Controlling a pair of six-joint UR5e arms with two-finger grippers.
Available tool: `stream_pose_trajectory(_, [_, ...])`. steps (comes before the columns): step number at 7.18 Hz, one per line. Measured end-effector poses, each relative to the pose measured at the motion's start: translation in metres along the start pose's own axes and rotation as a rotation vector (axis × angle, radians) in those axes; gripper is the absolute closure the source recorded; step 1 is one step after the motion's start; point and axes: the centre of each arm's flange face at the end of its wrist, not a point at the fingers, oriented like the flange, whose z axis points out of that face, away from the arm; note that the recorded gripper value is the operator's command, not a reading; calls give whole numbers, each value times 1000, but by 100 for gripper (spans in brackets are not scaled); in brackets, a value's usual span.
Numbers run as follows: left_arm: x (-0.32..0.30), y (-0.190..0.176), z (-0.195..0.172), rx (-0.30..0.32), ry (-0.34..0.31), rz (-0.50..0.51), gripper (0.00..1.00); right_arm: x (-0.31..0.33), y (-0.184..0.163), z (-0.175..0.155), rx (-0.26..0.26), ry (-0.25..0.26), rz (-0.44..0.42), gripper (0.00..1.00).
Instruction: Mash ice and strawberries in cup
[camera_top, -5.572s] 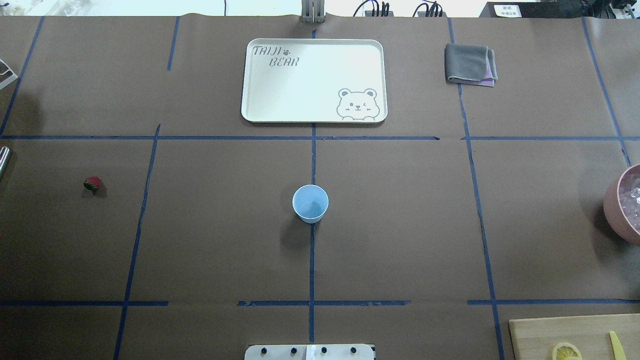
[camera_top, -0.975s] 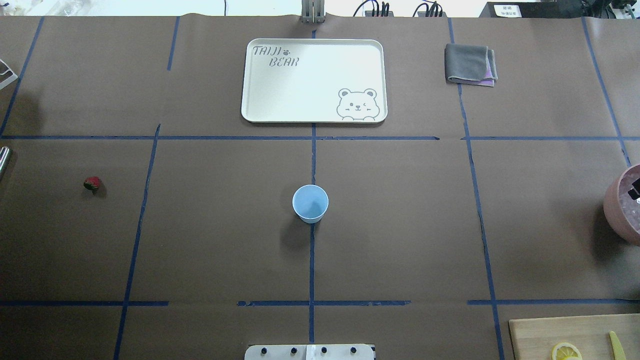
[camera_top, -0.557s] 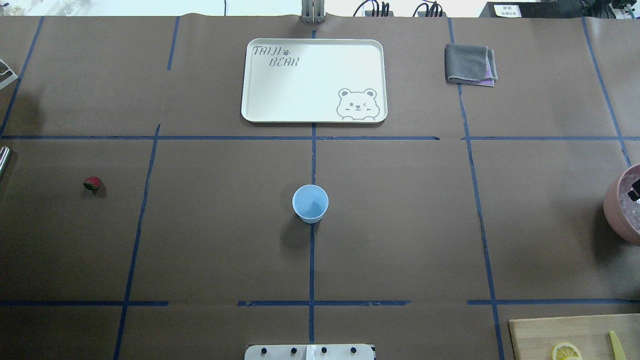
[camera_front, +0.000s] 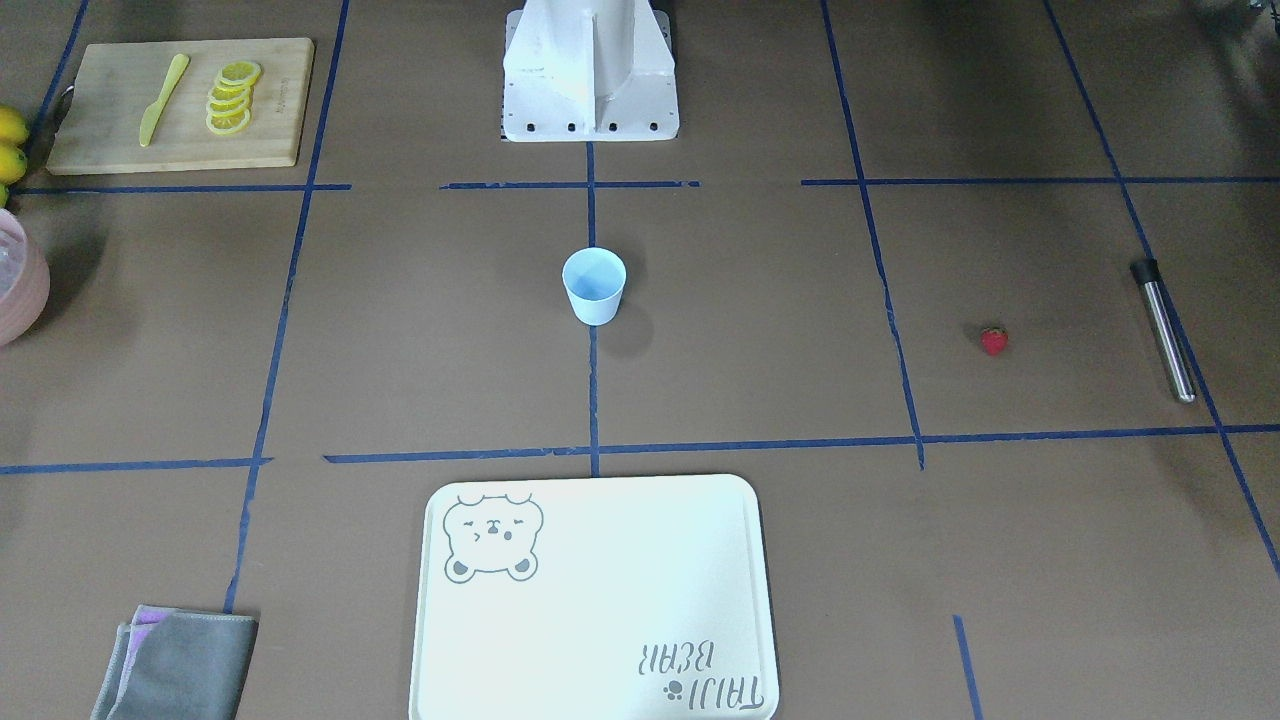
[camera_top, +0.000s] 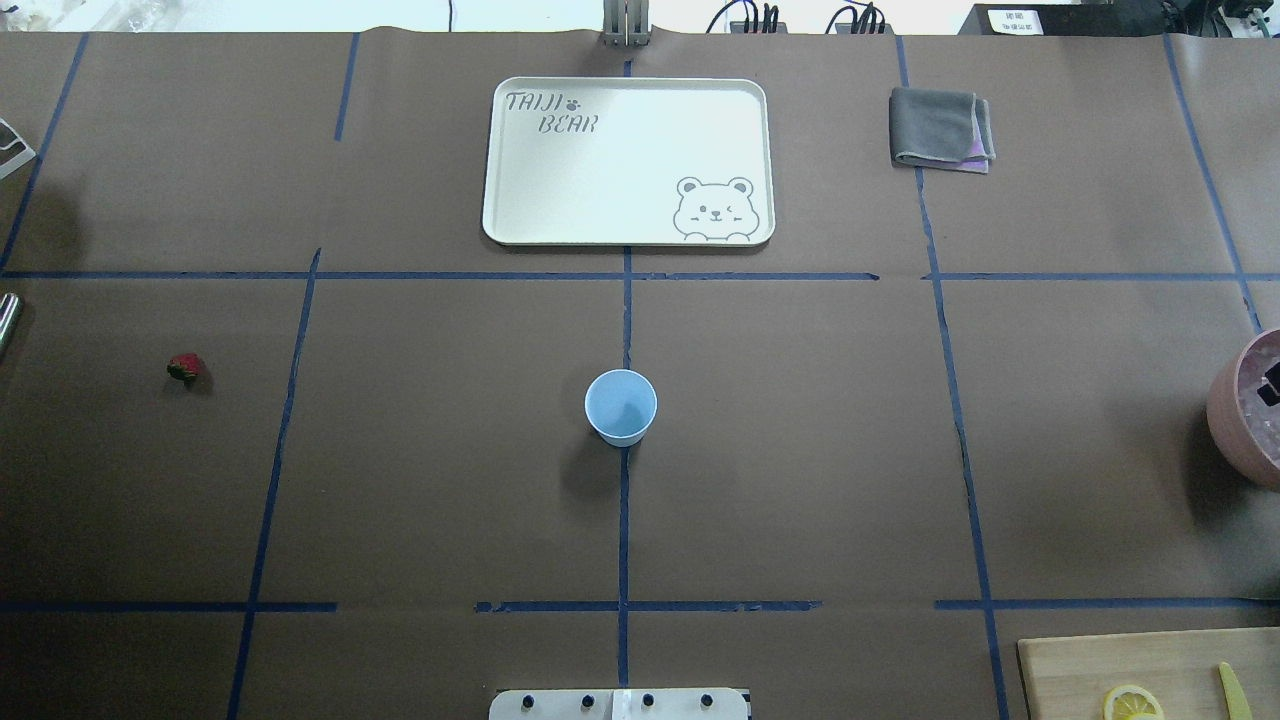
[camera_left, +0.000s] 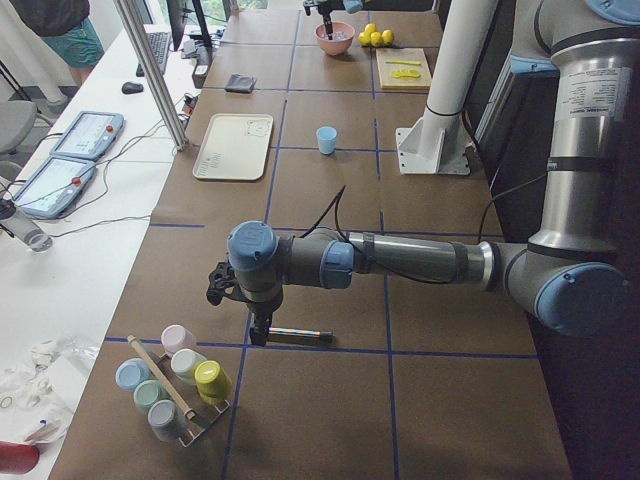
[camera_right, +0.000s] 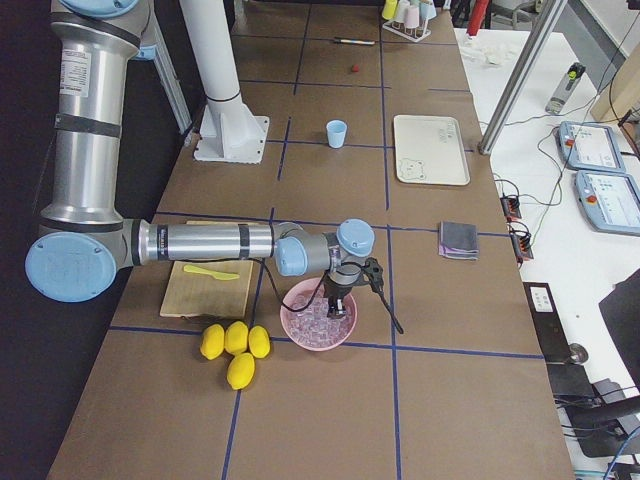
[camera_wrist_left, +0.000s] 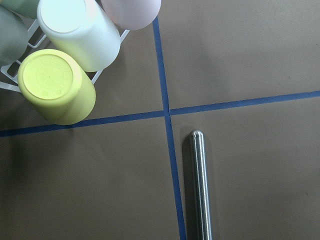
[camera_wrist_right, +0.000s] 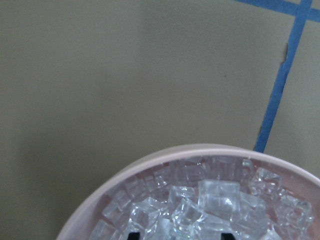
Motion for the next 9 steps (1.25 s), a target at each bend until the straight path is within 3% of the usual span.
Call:
stream_pose_trajectory(7, [1, 0, 0, 0, 3, -1, 0, 0, 1, 1, -2, -3, 1, 42])
stream_pose_trajectory(8, [1, 0, -1, 0, 3, -1, 0, 0, 1, 1, -2, -4, 1, 47])
stream_pose_trajectory(9, [1, 0, -1, 1, 3, -1, 0, 0, 1, 0, -2, -5, 1, 65])
